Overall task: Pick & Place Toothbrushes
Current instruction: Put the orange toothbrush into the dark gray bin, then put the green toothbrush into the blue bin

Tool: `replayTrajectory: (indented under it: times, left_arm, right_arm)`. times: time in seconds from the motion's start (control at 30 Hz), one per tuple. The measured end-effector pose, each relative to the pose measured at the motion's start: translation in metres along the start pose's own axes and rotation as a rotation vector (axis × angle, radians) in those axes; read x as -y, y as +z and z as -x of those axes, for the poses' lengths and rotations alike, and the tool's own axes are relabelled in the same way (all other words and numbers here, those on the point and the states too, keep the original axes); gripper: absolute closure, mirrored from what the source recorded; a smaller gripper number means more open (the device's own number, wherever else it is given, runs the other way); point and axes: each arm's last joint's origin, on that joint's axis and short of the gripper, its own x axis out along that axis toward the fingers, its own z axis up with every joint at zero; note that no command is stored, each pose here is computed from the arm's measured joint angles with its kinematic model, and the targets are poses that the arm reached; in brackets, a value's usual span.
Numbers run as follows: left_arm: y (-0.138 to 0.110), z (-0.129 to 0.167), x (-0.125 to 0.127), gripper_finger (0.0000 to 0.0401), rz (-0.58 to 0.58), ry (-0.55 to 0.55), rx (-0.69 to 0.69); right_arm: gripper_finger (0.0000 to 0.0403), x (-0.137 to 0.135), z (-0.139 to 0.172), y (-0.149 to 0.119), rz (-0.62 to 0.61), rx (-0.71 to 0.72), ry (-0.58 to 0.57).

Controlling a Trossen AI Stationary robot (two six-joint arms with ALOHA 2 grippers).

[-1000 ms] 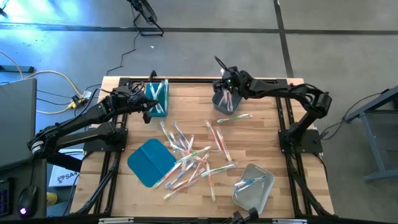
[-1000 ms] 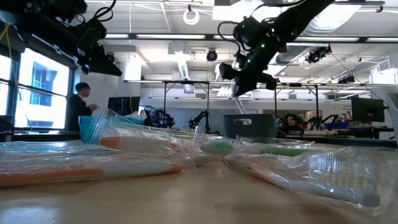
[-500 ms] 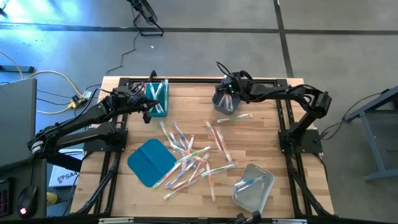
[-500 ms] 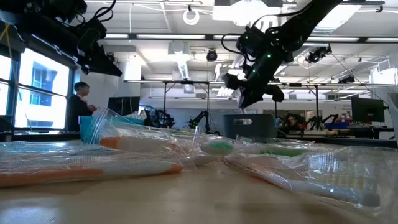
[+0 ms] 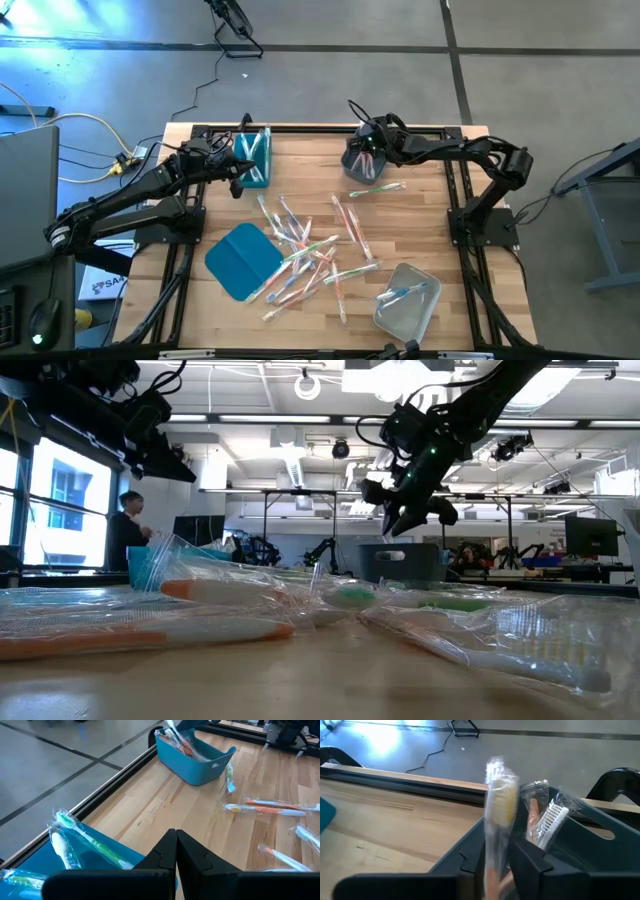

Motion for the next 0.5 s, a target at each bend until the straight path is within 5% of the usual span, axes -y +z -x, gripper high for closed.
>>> replayTrajectory:
  times: [0.33,0.5]
  left_arm:
    - [0.0,0.0,0.0,0.04,0.0,0.0,0.0]
    - [0.0,0.0001,0.0,0.04,0.0,0.0,0.001]
  right_arm:
    - [0.0271,-0.001,0.0,0.0008,-0.012,0.004,0.014]
    - [0.0271,-0.008,0.0006,0.0036,-0.036,-0.03,0.16]
